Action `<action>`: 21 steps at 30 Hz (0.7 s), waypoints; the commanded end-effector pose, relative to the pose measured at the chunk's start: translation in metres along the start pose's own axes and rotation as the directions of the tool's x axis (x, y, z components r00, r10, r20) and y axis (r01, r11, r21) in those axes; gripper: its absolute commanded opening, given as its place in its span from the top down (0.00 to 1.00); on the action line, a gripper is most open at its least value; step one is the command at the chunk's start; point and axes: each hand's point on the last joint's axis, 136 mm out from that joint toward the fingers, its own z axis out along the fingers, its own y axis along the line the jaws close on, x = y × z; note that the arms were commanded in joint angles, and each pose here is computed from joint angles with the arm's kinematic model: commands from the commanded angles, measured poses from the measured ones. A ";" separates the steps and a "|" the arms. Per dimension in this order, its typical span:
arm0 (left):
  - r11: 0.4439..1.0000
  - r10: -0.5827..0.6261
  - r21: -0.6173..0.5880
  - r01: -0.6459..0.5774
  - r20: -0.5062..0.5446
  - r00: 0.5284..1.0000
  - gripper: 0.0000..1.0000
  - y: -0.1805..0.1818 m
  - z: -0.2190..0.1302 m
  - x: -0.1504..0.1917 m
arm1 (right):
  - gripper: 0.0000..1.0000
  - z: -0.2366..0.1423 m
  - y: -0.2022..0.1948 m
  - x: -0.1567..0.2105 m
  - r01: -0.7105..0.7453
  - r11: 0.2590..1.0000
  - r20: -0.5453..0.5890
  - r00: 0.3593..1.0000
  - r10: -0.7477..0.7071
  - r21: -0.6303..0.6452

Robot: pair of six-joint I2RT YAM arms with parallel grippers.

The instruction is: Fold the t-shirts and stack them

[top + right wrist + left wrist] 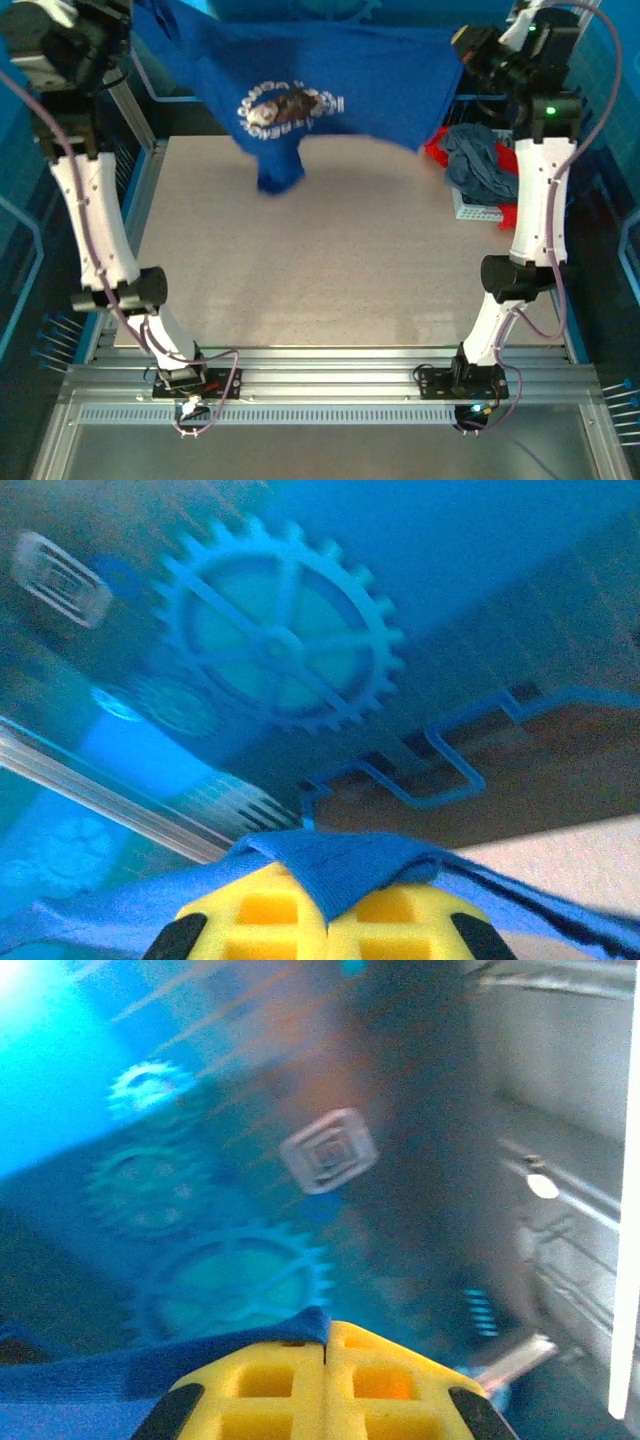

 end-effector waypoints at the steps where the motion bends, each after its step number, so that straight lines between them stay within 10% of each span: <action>1: 0.985 0.060 0.159 -0.066 0.043 0.997 1.00 -0.092 -0.071 -0.001 | 1.00 -0.014 0.002 -0.005 -0.025 0.999 -0.019 1.000 0.024 -0.042; 8: 0.931 -0.210 -0.323 0.167 -0.104 0.972 1.00 0.097 -0.150 0.120 | 1.00 0.006 -0.085 0.117 -0.108 0.981 -0.276 0.949 0.150 0.160; 15: 0.507 -0.599 -0.830 0.230 -0.147 0.787 1.00 0.309 -0.315 0.307 | 1.00 -0.010 -0.216 0.342 -0.148 0.830 -0.527 0.710 0.467 0.538; 21: 0.282 -0.716 -0.941 0.185 -0.077 0.694 1.00 0.374 -0.386 0.376 | 1.00 -0.041 -0.282 0.435 0.085 0.672 -0.607 0.524 0.598 0.736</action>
